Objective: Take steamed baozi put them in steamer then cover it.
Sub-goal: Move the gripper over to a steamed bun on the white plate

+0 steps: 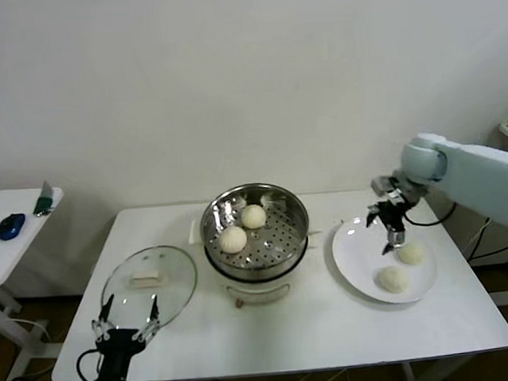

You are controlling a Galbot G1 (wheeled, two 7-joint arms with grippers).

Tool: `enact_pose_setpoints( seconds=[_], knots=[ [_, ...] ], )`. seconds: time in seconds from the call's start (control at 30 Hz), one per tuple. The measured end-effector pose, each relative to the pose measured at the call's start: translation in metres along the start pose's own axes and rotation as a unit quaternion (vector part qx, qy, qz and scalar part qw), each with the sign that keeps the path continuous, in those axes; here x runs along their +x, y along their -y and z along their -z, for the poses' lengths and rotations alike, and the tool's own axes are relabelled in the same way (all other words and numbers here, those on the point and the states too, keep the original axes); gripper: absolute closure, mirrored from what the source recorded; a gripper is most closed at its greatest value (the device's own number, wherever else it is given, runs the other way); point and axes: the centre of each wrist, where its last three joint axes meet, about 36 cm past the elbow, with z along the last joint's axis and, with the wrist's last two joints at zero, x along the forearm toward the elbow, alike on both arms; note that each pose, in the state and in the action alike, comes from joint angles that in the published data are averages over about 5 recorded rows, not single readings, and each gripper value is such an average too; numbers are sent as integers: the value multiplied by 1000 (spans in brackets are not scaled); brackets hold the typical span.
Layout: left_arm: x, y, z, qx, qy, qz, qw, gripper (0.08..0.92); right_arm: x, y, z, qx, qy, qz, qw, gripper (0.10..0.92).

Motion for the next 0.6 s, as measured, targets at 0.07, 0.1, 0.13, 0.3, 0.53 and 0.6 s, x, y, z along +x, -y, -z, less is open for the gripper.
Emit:
enact_pose_setpoints(
  seconds=[0.07,0.1,0.13,0.3,0.53,0.6],
  knots=[
    [1,0,0,0,-1,1,1000,177,-14,-7,-8,-2,-5,6,1000,200],
    [1,0,0,0,-2,2,1000,177,-20,-10,-12,-3,-8,10,1000,200],
    [1,0,-1,0,-3,3,1000,177,-27,-13,-15,-4,-10,13,1000,200],
    [2,2,-2,-1,-8,4,1000,177,-55,-24,-26,-6,-20,27,999,200],
    [4,4,-6,-1,-14,4,1000,177,-81,-32,-34,-7,-28,39,999,200],
    [4,4,-7,-1,-15,4,1000,177,-86,-31,-35,-7,-29,38,999,200]
  ],
)
